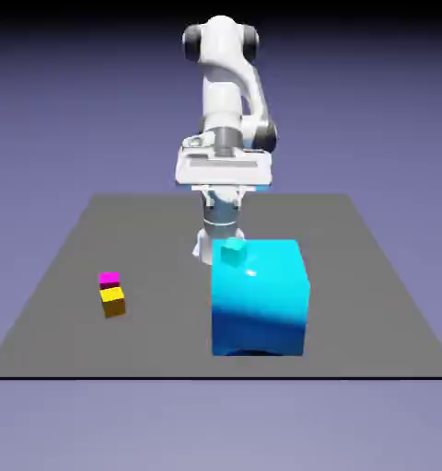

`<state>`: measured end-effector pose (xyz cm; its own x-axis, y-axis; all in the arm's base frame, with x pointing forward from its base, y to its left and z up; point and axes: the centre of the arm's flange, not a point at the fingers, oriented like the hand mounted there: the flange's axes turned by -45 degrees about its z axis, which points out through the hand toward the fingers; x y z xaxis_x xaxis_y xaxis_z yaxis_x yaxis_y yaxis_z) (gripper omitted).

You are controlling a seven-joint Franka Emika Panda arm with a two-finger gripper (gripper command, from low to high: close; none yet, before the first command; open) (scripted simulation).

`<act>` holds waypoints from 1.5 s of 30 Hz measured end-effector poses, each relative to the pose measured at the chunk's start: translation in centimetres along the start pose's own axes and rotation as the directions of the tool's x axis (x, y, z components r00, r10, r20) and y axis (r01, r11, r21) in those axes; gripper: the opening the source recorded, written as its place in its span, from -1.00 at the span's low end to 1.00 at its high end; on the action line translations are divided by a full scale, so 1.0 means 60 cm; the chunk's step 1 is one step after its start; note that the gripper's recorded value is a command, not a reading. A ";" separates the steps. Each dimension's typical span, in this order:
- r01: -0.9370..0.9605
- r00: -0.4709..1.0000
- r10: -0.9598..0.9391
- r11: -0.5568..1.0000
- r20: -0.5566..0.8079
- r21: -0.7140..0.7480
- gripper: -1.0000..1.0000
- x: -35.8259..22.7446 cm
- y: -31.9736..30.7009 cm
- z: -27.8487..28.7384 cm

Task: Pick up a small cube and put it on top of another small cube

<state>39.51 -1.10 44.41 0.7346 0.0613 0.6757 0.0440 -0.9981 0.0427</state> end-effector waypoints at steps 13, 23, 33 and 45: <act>0.091 0.819 -0.086 0.996 0.567 0.019 0.00 -0.228 0.277 0.186; 0.072 0.464 -0.140 0.990 0.875 0.120 0.00 -0.480 0.469 0.165; 0.071 0.457 -0.141 0.990 0.878 0.122 -1.00 -0.581 0.471 0.226; 0.085 0.456 -0.165 0.986 0.875 0.142 -1.00 -0.397 0.455 0.183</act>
<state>30.65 -29.84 21.41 0.9197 0.1915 -0.3427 0.2020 -0.9794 -0.0052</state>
